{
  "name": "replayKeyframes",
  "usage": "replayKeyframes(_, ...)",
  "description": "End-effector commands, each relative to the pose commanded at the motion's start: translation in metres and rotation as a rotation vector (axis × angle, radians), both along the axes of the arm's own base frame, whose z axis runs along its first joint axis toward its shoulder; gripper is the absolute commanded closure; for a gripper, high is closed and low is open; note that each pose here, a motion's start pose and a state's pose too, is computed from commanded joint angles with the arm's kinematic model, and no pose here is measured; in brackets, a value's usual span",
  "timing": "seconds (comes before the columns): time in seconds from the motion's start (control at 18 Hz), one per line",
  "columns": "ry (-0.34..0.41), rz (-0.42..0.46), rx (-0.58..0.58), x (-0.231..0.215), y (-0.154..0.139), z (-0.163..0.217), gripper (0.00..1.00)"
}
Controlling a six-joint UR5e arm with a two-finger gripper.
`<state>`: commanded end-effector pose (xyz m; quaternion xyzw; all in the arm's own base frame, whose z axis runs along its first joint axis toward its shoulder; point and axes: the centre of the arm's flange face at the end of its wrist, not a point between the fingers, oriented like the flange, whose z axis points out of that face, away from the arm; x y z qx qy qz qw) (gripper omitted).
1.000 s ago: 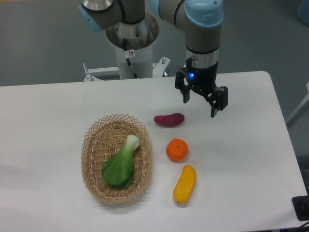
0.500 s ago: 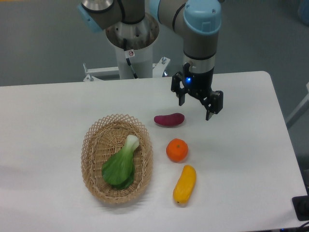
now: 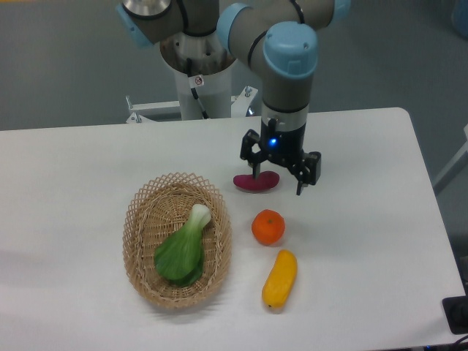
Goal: Pick up the green vegetable from the basket
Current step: 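Move the open gripper over the basket toward the bok choy, then lower the open gripper onto the bok choy stem and close it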
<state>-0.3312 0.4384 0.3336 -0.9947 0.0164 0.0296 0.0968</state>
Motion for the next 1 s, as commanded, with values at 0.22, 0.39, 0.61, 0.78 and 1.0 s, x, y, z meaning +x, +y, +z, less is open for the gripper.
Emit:
replayKeyframes(0.22,-0.058,0.041,-0.030,0.024,0.029,-0.031,0.00)
replayKeyframes(0.39,-0.038,0.016,-0.016,0.047,0.055,-0.046,0.00)
replayKeyframes(0.61,-0.054,-0.013,-0.030,0.065,0.067,-0.062,0.00)
replayKeyframes(0.78,-0.069,-0.032,-0.049,0.074,0.070,-0.075,0.00)
replayKeyframes(1.0,-0.082,-0.070,-0.085,0.091,0.077,-0.094,0.00)
